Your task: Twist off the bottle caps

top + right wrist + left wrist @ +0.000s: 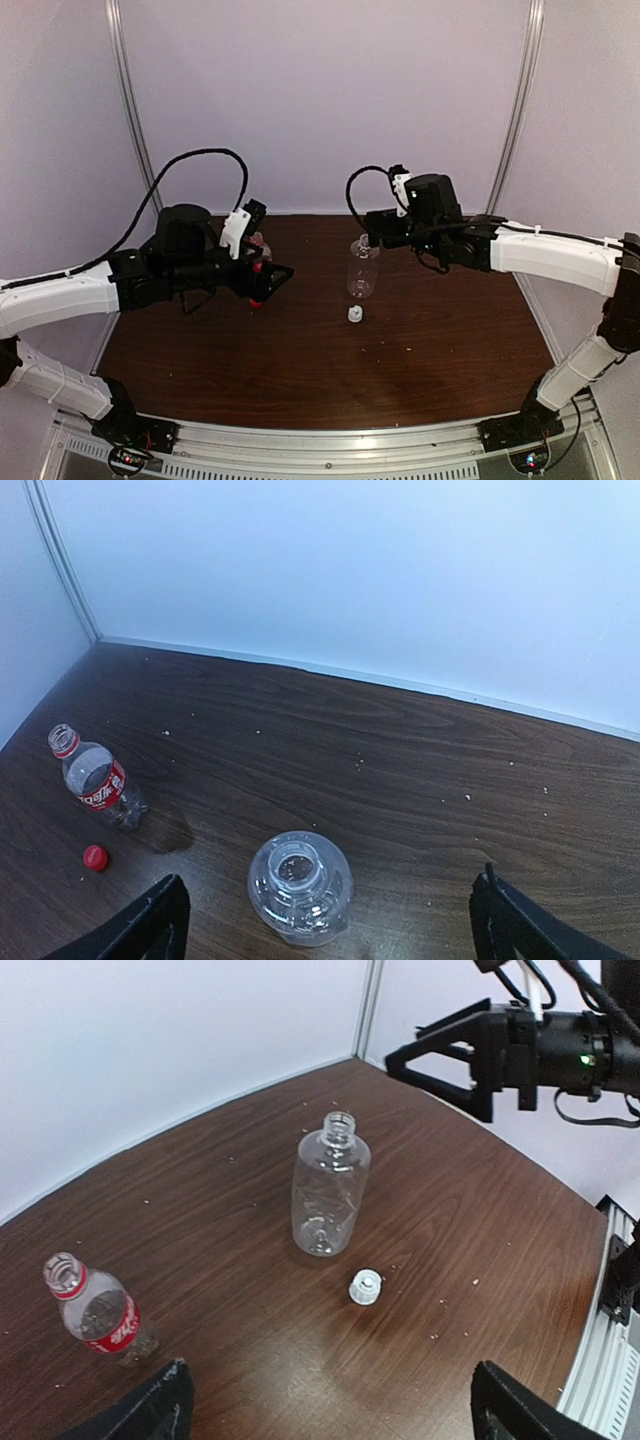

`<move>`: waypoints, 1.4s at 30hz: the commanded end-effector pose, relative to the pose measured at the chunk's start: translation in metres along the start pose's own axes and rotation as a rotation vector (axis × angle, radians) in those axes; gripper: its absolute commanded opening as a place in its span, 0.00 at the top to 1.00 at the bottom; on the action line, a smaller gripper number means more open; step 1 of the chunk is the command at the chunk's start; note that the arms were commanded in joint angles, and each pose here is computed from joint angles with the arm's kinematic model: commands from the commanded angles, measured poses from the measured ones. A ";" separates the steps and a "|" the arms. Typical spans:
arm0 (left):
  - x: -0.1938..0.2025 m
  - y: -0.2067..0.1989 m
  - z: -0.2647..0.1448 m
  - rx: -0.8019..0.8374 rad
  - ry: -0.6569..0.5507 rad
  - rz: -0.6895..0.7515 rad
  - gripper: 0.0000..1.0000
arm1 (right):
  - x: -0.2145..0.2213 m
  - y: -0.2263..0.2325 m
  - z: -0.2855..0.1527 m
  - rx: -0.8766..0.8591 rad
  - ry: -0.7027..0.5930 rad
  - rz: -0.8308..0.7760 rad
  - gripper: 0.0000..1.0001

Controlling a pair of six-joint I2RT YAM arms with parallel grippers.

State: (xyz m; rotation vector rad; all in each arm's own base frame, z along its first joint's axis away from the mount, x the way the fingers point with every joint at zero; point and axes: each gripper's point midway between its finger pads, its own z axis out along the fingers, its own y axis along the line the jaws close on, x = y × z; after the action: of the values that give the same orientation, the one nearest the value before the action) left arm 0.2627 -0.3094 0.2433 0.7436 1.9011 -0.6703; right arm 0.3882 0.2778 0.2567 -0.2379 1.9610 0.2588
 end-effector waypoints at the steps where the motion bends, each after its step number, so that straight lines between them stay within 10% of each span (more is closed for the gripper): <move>1: -0.033 0.026 -0.022 -0.133 -0.094 0.009 0.02 | 0.001 -0.032 -0.023 0.069 0.047 -0.035 0.00; 21: -0.049 0.132 -0.085 -0.430 -0.136 -0.083 0.02 | -0.004 -0.146 -0.064 0.223 0.057 0.006 0.00; 42: -0.056 0.130 -0.126 -0.443 -0.304 -0.041 0.02 | 0.004 -0.164 -0.103 0.216 0.041 0.026 0.00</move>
State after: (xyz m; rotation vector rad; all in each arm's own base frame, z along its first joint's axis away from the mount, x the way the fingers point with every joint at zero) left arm 0.3127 -0.1460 0.3094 0.3043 1.8061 -0.3105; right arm 0.3535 0.0916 0.2858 -0.0731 2.0169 0.0217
